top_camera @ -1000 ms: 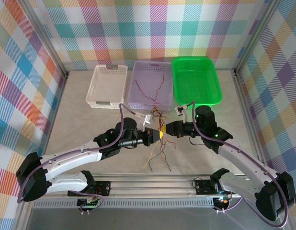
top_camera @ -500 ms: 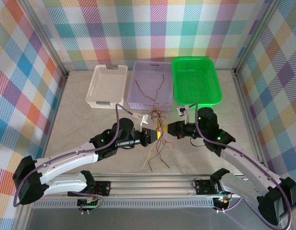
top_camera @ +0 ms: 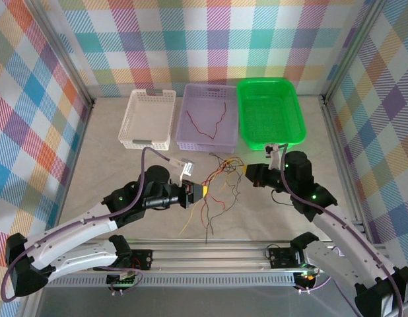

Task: Untangle the cables

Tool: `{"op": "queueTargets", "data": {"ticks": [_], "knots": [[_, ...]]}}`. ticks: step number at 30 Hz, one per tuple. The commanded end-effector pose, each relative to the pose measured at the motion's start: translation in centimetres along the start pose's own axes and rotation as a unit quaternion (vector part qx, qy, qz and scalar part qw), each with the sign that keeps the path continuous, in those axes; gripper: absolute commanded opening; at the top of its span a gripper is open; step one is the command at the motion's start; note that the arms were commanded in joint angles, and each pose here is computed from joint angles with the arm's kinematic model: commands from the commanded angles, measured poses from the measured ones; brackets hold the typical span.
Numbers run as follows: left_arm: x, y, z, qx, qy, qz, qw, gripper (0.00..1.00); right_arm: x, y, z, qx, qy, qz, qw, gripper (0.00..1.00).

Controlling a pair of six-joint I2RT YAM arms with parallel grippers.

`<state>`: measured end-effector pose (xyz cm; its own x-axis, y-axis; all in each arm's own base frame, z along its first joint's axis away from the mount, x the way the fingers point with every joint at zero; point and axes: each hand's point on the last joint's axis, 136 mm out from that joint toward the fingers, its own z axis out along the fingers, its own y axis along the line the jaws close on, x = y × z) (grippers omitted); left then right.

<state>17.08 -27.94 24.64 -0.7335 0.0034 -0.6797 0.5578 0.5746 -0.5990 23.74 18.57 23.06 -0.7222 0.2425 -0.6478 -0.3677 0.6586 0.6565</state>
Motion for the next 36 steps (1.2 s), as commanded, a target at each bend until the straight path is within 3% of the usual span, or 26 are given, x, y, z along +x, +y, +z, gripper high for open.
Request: {"op": "queueTargets", "data": {"ticks": [1,7,14,16,21,25,27,36], "knots": [[-1.5,0.7,-2.9,-0.037,-0.007,0.028,0.999,0.0,-1.2,-2.7,-1.6,0.063,-0.033,0.033,0.997,0.0],[-2.4,3.1,-6.6,-0.12,0.009,0.049,0.991,0.0,-2.7,-4.7,-3.5,0.095,-0.06,0.072,0.991,0.0],[-4.5,4.9,-11.1,-0.187,-0.015,0.066,0.98,0.0,-3.8,-7.2,-4.7,0.115,-0.07,0.134,0.982,0.0],[-4.5,4.5,-11.4,-0.177,-0.018,0.066,0.982,0.0,-4.1,-6.0,-4.2,0.071,-0.065,0.129,0.987,0.0],[-4.1,3.0,-9.7,-0.115,-0.012,0.042,0.992,0.0,-4.3,1.2,-2.7,-0.136,-0.014,0.073,0.988,0.0],[-4.7,1.7,-8.0,-0.067,-0.012,0.021,0.997,0.0,-2.8,5.8,-2.3,-0.18,0.016,-0.022,0.983,0.29],[-5.1,0.9,-7.4,-0.041,-0.012,0.015,0.999,0.0,-1.7,7.7,-1.8,-0.199,0.034,-0.058,0.978,0.38],[-5.6,1.2,-5.0,-0.03,0.002,-0.018,0.999,0.0,2.7,12.0,0.5,-0.261,0.088,-0.129,0.953,0.61]]}}
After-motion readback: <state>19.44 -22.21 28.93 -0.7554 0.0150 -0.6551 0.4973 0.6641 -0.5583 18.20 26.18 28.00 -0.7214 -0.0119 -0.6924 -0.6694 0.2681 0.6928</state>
